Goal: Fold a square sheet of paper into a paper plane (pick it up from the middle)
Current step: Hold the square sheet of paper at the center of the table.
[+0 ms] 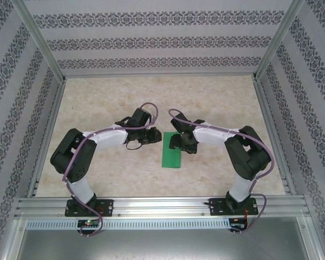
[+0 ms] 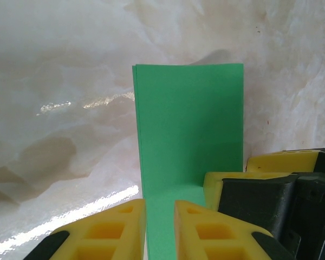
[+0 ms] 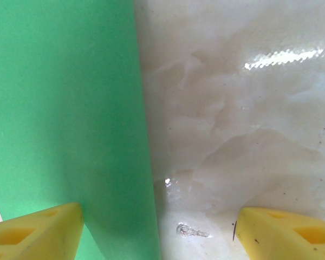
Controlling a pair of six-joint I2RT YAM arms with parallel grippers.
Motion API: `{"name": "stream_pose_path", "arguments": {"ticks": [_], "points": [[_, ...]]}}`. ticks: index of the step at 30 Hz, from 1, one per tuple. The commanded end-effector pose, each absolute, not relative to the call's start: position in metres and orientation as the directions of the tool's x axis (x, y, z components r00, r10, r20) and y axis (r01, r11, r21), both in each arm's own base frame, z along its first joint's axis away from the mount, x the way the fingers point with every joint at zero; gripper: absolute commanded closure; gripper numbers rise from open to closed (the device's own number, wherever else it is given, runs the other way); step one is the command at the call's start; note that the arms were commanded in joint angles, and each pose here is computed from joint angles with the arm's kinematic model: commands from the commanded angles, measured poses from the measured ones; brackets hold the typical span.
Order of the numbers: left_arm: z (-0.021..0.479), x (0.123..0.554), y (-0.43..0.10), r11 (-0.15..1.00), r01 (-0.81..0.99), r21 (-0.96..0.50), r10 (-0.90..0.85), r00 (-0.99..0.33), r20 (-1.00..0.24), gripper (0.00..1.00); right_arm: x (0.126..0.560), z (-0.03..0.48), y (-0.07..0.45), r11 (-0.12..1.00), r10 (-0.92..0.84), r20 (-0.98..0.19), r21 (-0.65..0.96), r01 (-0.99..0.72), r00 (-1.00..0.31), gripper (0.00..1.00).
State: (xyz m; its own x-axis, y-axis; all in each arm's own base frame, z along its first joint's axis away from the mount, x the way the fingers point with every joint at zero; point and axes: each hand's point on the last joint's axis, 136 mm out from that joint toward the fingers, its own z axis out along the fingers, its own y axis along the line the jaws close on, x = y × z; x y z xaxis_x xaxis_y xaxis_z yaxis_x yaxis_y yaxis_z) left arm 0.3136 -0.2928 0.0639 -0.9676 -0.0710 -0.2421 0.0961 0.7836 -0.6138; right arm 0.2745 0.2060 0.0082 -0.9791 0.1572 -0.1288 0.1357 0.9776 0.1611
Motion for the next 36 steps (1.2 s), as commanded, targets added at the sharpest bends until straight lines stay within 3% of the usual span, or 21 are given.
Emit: {"name": "stream_pose_path", "arguments": {"ticks": [1, 11, 17, 20, 36], "points": [[0.070, 0.314, -0.305, 0.769, 0.134, -0.625, -0.041, -0.965, -0.258, 0.78, 0.252, -0.038, 0.197, 0.987, 0.135, -0.042, 0.094, 0.131, -0.990, 0.22], [0.064, 0.310, -0.318, 0.751, 0.135, -0.646, -0.009, -0.977, -0.215, 0.80, 0.252, -0.041, 0.197, 0.985, 0.148, -0.040, 0.092, 0.143, -0.988, 0.22], [0.055, 0.306, -0.328, 0.745, 0.119, -0.657, 0.003, -0.984, -0.176, 0.85, 0.251, -0.042, 0.197, 0.985, 0.149, -0.037, 0.091, 0.145, -0.988, 0.22], [0.048, 0.304, -0.329, 0.754, 0.099, -0.649, 0.001, -0.989, -0.149, 1.00, 0.252, -0.042, 0.197, 0.985, 0.147, -0.037, 0.091, 0.143, -0.988, 0.22], [0.023, 0.294, -0.332, 0.782, 0.068, -0.619, 0.026, -0.997, -0.076, 1.00, 0.250, -0.045, 0.199, 0.986, 0.143, -0.030, 0.091, 0.140, -0.989, 0.22]]}}
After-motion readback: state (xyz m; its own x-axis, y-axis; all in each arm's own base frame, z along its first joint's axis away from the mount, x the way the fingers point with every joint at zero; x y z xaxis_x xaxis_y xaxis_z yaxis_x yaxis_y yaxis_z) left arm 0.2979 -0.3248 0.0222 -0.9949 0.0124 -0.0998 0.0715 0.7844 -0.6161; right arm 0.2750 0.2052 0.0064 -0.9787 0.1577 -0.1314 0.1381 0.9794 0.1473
